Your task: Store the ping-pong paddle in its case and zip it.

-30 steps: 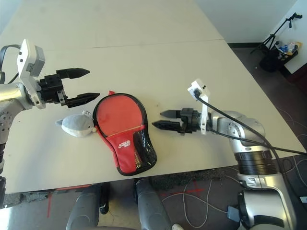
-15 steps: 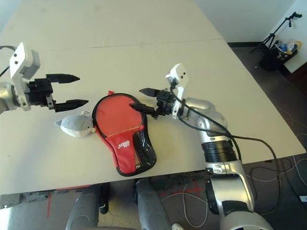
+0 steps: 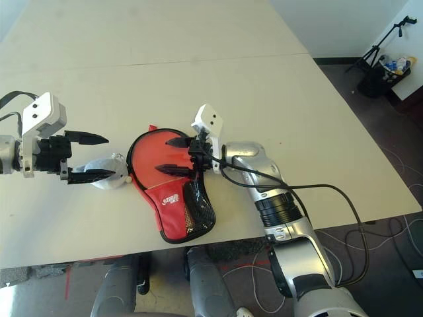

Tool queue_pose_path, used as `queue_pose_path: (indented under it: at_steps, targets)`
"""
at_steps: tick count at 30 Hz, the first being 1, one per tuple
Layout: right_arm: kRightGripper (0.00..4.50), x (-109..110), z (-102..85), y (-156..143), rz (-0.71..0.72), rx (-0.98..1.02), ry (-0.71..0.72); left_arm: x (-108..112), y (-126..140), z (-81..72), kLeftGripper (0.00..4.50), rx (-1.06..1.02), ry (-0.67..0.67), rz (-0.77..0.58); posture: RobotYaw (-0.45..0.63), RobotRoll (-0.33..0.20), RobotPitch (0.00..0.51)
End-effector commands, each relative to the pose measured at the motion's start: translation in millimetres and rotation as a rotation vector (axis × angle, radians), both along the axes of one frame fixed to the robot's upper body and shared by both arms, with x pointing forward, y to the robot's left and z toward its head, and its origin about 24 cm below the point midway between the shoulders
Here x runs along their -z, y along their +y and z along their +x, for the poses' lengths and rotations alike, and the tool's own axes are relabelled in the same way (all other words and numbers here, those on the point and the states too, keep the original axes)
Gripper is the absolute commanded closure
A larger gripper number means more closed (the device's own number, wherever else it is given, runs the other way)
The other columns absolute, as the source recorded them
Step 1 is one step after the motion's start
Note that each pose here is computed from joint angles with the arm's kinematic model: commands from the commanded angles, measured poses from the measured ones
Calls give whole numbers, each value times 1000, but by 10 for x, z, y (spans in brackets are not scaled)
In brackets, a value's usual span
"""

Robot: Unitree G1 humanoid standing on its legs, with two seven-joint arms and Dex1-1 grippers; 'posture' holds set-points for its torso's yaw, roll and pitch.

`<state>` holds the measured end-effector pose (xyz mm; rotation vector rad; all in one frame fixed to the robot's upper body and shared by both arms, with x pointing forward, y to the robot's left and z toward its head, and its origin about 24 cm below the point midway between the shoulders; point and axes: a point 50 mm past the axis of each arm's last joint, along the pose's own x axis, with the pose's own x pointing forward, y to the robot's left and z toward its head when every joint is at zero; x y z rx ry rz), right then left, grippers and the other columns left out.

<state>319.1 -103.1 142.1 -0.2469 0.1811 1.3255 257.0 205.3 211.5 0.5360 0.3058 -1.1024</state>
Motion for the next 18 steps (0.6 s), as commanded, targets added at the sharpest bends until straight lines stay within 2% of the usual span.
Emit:
queue_pose_path:
  at_steps: [1, 8, 12, 18]
  targets:
    - [24, 132, -12, 28, -47, -2, 34, 32, -16, -63, 0, 8, 30, 22, 8, 0, 213]
    - [24, 235, 0, 47, -96, 19, 66, 50, 12, -76, 0, -3, 48, 56, 12, 0, 214]
    - [24, 278, -4, 51, -122, 19, 62, 107, 10, 2, 0, -13, -11, 109, 13, 0, 218]
    - [24, 309, -12, 48, -148, 18, 54, 239, 18, 38, 0, -4, -5, 162, 12, 0, 228]
